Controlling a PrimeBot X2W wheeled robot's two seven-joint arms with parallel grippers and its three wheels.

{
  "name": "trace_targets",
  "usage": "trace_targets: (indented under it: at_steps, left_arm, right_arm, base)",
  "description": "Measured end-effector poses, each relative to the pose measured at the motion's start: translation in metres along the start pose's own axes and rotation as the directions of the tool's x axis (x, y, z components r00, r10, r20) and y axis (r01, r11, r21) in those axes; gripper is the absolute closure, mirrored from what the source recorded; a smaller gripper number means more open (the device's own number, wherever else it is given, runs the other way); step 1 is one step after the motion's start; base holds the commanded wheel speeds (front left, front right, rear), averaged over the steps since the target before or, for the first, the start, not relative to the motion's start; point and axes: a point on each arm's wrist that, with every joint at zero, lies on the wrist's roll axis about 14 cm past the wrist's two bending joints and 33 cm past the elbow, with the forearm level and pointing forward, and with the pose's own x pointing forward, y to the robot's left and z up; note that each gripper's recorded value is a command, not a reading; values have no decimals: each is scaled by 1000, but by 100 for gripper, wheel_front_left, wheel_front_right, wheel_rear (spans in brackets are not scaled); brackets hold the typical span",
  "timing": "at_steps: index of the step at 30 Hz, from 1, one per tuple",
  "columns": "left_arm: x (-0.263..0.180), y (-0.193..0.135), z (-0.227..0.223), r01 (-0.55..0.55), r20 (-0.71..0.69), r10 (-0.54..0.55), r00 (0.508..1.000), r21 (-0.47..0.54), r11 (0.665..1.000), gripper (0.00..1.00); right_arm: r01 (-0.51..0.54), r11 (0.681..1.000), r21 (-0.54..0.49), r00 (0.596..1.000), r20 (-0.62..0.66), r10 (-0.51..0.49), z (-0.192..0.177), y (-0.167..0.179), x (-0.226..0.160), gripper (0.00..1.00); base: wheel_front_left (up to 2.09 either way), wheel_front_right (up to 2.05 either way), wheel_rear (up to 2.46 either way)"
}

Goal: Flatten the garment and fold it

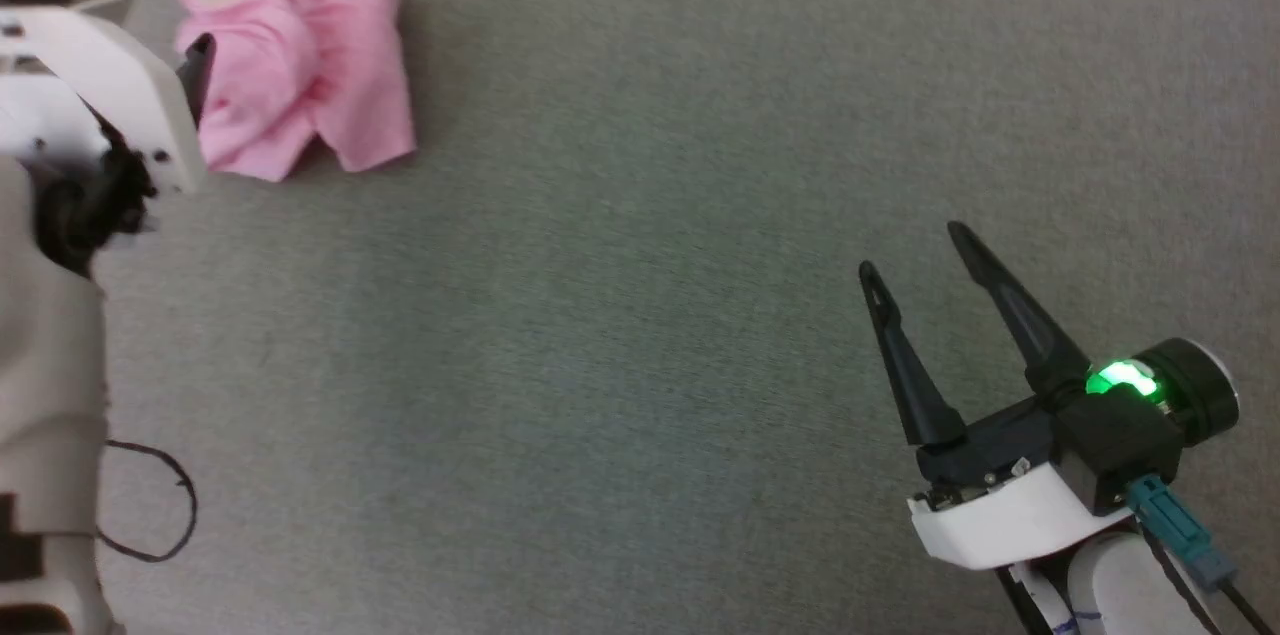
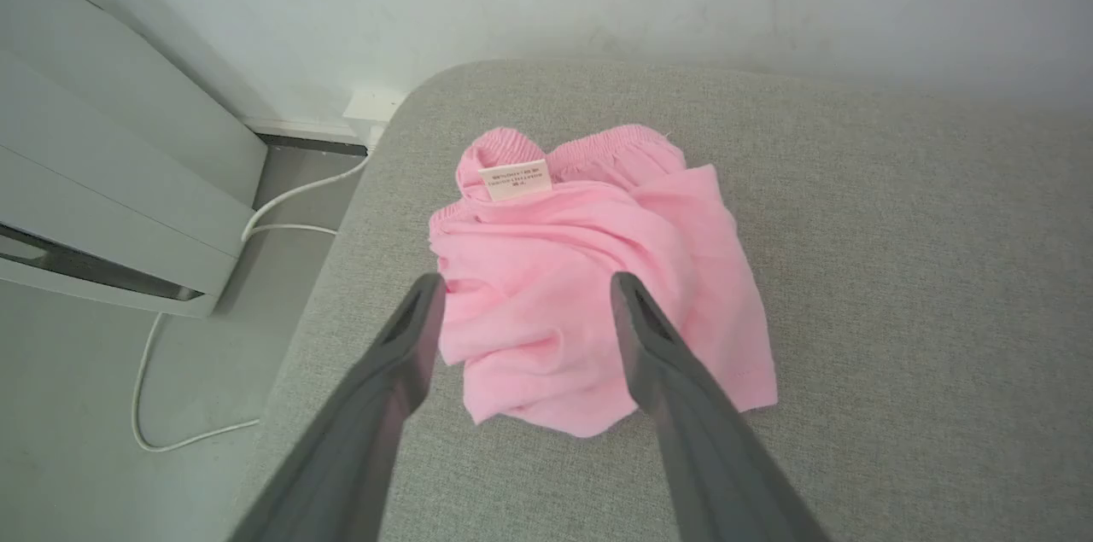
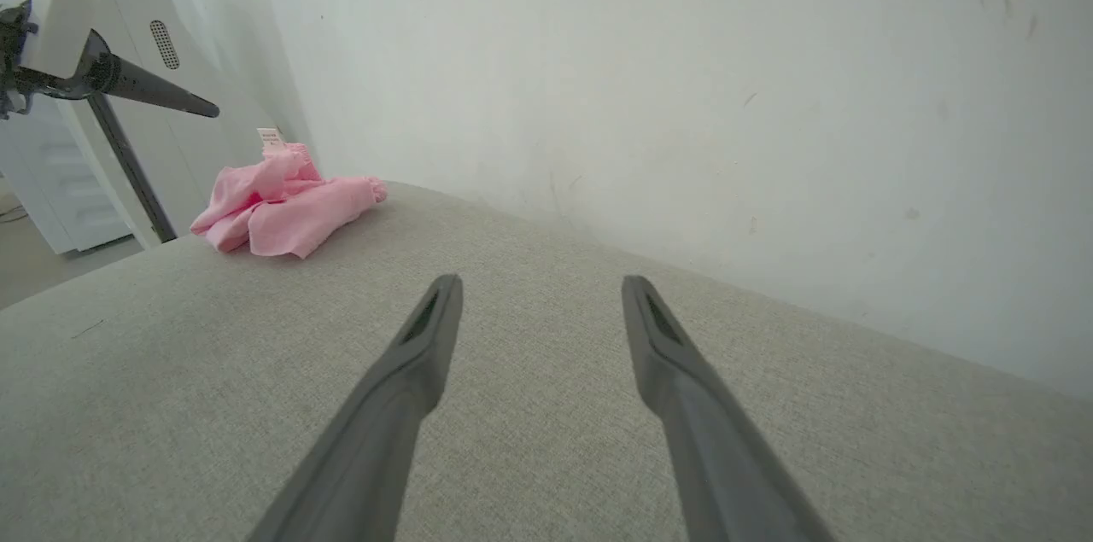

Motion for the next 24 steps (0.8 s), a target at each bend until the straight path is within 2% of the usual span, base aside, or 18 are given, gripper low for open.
trace_targets:
  at_steps: [3, 7, 12, 16, 18, 19, 22, 24]
  left_arm:
    - [23, -8, -17, 24, -160, -30, 987, -40, 999, 0]
    - [45, -20, -33, 51, -312, -90, 946, -133, 990, 0]
    - [68, -20, -48, 33, -434, -81, 897, -116, 993, 0]
    - [81, -33, -81, 37, -547, -97, 831, -120, 992, 0]
    - [86, -35, -86, 38, -569, -103, 816, -125, 991, 88]
    - [88, -36, -87, 37, -571, -104, 814, -128, 991, 100]
    - [93, -38, -87, 42, -567, -113, 816, -138, 990, 100]
    - [94, -35, -81, 23, -534, -101, 840, -150, 988, 100]
  right_arm:
    - [36, 999, 5, 999, -19, -36, -10, -15, -2, 0]
    - [80, 997, 17, 996, -51, -79, -23, -28, -9, 0]
    - [146, 989, 23, 985, -92, -144, -41, -48, -21, 0]
    - [186, 982, 23, 975, -130, -182, -57, -60, -31, 0]
    - [202, 979, 22, 970, -142, -197, -62, -64, -34, 0]
    - [209, 978, 21, 968, -148, -204, -64, -66, -35, 0]
    - [224, 974, 18, 963, -158, -219, -67, -70, -39, 0]
    - [227, 974, 15, 962, -161, -222, -68, -70, -40, 0]
  base:
    - [0, 0, 0]
    - [0, 0, 0]
    - [0, 0, 0]
    - [0, 0, 0]
    - [0, 0, 0]
    - [0, 0, 0]
    - [0, 0, 0]
    - [0, 0, 0]
